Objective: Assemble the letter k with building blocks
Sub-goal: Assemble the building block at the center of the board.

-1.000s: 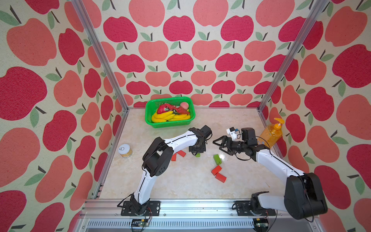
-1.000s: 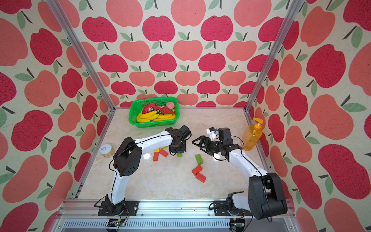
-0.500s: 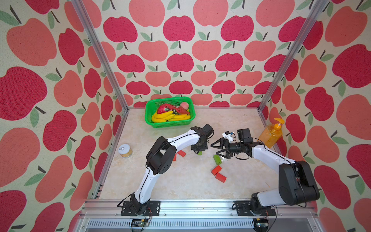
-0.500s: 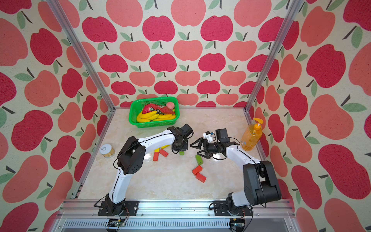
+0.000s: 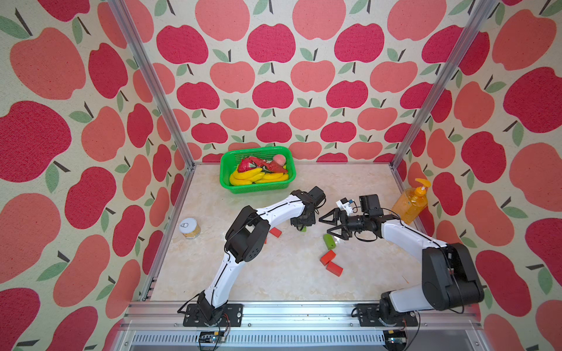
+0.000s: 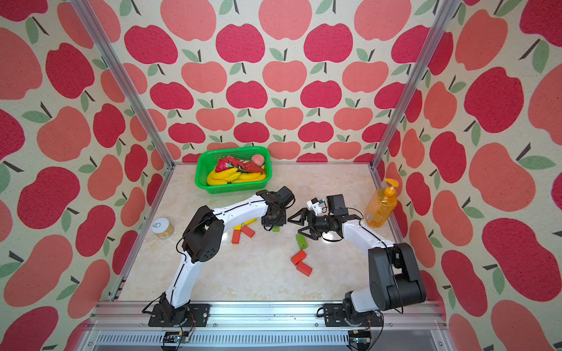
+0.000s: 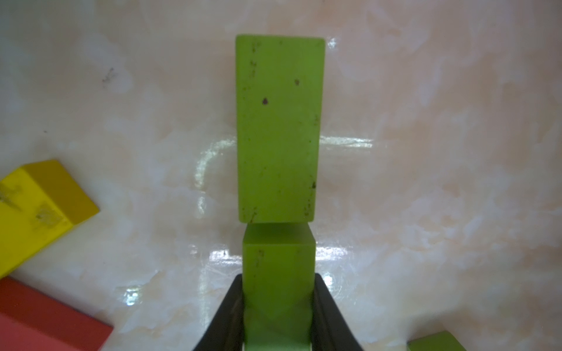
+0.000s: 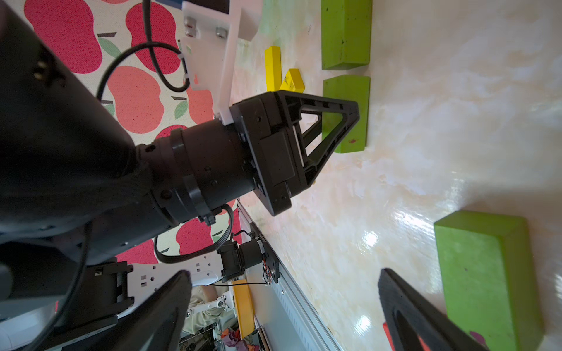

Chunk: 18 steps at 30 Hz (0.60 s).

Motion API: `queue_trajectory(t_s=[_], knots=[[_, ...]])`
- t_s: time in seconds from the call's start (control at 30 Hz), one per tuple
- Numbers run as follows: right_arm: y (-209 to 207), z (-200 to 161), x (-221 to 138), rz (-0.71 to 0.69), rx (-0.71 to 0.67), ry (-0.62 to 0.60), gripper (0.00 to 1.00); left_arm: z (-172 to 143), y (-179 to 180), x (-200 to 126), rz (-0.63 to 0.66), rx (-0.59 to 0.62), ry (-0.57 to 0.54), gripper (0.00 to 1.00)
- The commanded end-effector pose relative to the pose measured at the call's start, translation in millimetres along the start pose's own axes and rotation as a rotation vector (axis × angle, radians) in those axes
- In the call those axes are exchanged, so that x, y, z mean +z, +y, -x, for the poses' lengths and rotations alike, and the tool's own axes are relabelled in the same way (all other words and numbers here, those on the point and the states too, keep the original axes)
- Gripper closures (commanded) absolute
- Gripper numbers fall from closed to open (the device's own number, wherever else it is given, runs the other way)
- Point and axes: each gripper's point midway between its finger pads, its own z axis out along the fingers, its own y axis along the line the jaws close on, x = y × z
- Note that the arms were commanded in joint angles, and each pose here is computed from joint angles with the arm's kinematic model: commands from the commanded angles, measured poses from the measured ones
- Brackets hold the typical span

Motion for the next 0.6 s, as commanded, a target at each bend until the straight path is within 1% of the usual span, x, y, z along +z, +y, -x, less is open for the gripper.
queue_trajectory(t_s=[0.0,0.23,0.4,0.57], knots=[[3,1,-2,0.018,-0.013,0.0,0.01,-7,18,5,0.089,-0.006,0.021,0.85],[4,1,-2,0.022,-0.016,0.0,0.01,-5,21,6,0.111,0.002,0.011,0.84],[5,1,-3,0.022,-0.02,-0.002,0.01,-8,13,8,0.093,0.012,0.018,0.84],[7,1,-4,0.027,-0.028,-0.004,0.01,-4,9,6,0.098,0.015,0.008,0.83]])
